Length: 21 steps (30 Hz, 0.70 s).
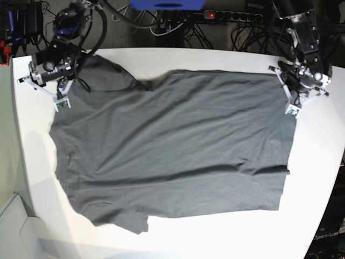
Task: Layout the t-shirt on the table in an organized manner, then fold the t-shirt properly
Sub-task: 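Pull the shoulder corners outward with both grippers to straighten the shirt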
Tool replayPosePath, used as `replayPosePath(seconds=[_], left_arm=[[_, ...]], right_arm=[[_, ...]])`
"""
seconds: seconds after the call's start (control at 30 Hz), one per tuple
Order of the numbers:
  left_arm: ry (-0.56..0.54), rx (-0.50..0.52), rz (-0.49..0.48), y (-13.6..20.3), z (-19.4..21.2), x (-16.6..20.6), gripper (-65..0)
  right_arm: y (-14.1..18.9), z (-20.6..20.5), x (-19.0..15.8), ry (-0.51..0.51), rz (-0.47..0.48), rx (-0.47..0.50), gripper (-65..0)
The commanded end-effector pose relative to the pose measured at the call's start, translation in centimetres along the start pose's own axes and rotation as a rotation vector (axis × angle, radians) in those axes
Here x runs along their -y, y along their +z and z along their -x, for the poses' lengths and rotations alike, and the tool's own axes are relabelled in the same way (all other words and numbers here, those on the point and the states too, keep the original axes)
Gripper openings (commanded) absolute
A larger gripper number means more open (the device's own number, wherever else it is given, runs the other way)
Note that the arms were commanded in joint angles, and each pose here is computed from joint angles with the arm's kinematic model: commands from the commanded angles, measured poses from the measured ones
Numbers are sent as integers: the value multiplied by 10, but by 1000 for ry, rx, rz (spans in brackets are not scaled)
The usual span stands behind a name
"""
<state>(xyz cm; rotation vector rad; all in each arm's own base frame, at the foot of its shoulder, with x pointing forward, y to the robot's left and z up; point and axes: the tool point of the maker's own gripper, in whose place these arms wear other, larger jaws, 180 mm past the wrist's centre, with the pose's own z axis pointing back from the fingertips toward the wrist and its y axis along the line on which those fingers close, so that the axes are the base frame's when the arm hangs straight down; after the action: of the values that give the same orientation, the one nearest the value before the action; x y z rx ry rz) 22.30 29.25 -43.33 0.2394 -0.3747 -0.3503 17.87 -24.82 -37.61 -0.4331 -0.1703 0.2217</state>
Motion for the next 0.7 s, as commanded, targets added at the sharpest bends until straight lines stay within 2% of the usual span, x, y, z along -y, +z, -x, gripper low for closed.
replayPosePath(seconds=[0.0,0.13,0.47,0.67], left_arm=[[-22,-99,-17,0,24,-5,-649],[-9,-100,-39,3,26,-15,-649],[5,-98,-54,5,26,-21,-649],[5,-104,-54,4,28,-22,-649]], right_arm=[[5,-4,6,-11,19,14,-352],[6,-10,-4,6,-13,38,-350],[14,-23,-64,-24,-325,170,-346],[16,-28,-70,-29,-358,193,-311]])
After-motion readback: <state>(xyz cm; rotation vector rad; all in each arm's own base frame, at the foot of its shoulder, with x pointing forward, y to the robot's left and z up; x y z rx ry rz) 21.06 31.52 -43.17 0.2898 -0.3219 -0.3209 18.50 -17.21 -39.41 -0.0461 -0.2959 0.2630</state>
